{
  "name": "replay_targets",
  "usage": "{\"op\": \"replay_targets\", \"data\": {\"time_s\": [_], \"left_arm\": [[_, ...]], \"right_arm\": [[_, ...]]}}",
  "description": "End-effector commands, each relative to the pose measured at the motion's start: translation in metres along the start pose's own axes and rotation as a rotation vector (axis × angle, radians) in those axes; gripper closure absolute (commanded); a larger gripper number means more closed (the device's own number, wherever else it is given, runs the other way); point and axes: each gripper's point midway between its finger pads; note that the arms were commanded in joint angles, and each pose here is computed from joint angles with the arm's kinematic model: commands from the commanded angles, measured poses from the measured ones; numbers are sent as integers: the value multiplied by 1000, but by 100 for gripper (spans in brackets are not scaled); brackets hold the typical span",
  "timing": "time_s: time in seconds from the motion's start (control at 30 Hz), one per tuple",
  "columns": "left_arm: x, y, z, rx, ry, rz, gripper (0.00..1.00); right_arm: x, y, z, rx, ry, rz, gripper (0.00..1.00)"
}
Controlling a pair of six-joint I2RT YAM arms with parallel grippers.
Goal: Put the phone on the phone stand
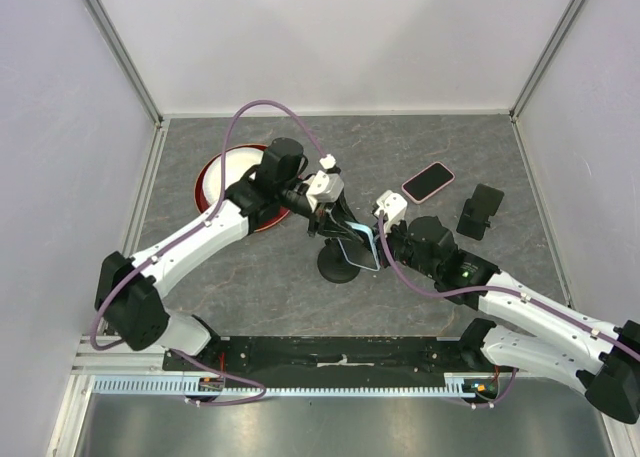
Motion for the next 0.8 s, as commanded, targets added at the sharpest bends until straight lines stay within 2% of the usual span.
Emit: {"op": "replay_targets", "data": {"time_s": [0.0,0.37,0.57,0.7,0.77], "left_arm": [[17,7,-5,-87,-16,-117,98],[-19,16,0,-1,88,-144,98],[-29,26,5,83,136,-206,98],[-39,30,11,151,177,-207,98],[-33,28,15,181,172,-210,98]], "right_arm": [[2,28,1,148,18,-13,100],[1,27,1,162,11,-24,100],[-1,29,0,172,18,-30,100],[4,23,0,132,-6,-56,100],[14,15,-3,77,-57,-96,100]]}}
Point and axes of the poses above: each gripper's point midway between its finger pads, its own z axis back along the fingers, its own y axis along the line the jaws close on, x = y × z, and after that the axes turned 4 degrees about -z, right-handed
